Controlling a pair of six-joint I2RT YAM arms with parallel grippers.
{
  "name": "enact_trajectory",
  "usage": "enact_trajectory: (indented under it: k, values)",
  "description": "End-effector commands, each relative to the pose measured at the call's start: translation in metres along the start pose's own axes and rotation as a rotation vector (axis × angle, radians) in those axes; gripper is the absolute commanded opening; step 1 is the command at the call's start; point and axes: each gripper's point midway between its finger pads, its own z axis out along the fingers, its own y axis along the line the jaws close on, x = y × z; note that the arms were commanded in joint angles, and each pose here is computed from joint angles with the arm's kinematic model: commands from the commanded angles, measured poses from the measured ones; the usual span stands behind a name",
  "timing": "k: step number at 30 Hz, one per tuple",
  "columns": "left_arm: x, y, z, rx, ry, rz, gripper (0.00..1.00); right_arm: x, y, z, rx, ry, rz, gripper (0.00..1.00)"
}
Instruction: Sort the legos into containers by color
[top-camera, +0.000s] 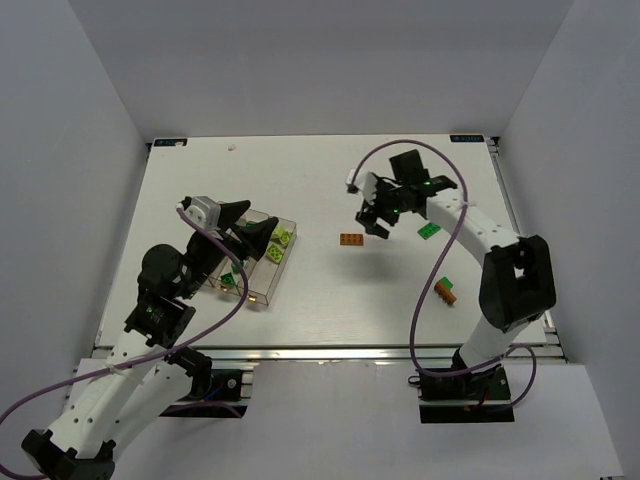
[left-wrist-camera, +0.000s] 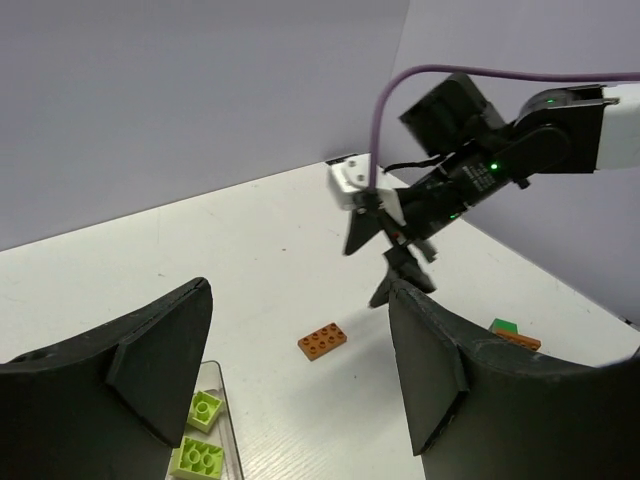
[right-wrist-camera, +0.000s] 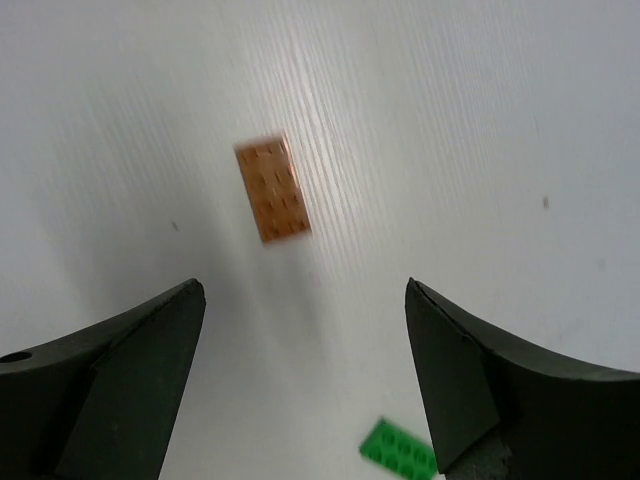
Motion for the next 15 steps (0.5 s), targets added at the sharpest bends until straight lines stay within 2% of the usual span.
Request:
enact_trajectory:
  k: [1,5,6,8,15]
  values:
    - [-0.002,-0.004,0.0,0.018,-0.003,-0.008,0.81,0.046,-0.017,-0.041,0.082,0.111,0.026,0.85]
    - [-0.001,-0.005,0.001,0.022,0.0,-0.015,0.81,0.104,-0.029,-0.075,0.208,0.272,0.271,0.72]
    - [-0.001,-0.005,0.001,0.023,0.002,-0.017,0.81,0.112,-0.025,-0.079,0.211,0.297,0.312,0.73]
    - [0.0,-0.005,0.001,0.026,0.006,-0.019,0.81,0.134,-0.008,-0.083,0.187,0.349,0.363,0.89]
    - [0.001,-0.006,0.002,0.025,0.009,-0.021,0.81,0.172,0.038,-0.107,0.21,0.441,0.352,0.9]
